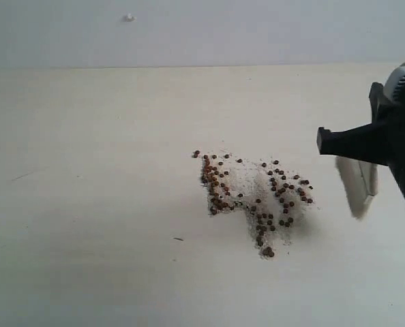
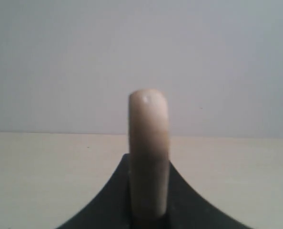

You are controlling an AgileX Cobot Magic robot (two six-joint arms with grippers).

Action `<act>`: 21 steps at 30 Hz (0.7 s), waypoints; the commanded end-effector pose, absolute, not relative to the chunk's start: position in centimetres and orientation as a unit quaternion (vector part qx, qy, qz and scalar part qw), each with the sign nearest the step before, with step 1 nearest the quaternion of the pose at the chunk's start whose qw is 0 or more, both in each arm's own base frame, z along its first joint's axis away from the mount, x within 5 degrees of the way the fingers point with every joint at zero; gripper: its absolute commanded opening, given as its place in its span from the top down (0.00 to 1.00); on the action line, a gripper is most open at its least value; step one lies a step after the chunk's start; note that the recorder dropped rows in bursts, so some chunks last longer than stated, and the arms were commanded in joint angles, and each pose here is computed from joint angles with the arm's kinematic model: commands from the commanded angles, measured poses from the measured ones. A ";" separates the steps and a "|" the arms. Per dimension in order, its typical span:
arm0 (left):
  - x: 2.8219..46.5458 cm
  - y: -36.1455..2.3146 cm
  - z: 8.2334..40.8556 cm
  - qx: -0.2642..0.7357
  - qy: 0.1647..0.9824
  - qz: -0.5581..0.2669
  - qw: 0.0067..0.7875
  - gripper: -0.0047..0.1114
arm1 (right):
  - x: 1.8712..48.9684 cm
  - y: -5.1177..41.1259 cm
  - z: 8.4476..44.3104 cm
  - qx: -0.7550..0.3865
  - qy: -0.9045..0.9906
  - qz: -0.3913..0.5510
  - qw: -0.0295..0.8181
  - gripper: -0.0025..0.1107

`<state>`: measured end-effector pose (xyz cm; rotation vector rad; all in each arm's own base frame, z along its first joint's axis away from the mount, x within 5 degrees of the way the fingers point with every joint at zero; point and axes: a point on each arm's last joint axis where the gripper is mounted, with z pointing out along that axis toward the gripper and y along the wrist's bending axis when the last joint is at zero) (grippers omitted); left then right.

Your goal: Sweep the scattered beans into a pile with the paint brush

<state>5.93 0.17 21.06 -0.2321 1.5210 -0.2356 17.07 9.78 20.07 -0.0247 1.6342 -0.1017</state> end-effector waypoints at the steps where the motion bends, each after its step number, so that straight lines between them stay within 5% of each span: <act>1: 5.9 0.2 21.0 -0.109 0.686 -0.106 0.712 0.96 | 18.3 8.2 20.0 -0.004 0.719 -0.091 0.689 0.98; 9: 5.9 0.2 21.0 -0.109 0.686 -0.106 0.712 0.96 | 21.0 7.3 21.7 -0.004 0.730 -0.191 0.656 0.98; 21: 5.9 0.2 21.0 -0.109 0.686 -0.106 0.712 0.96 | 24.1 4.6 20.8 0.035 0.796 -0.093 0.598 0.98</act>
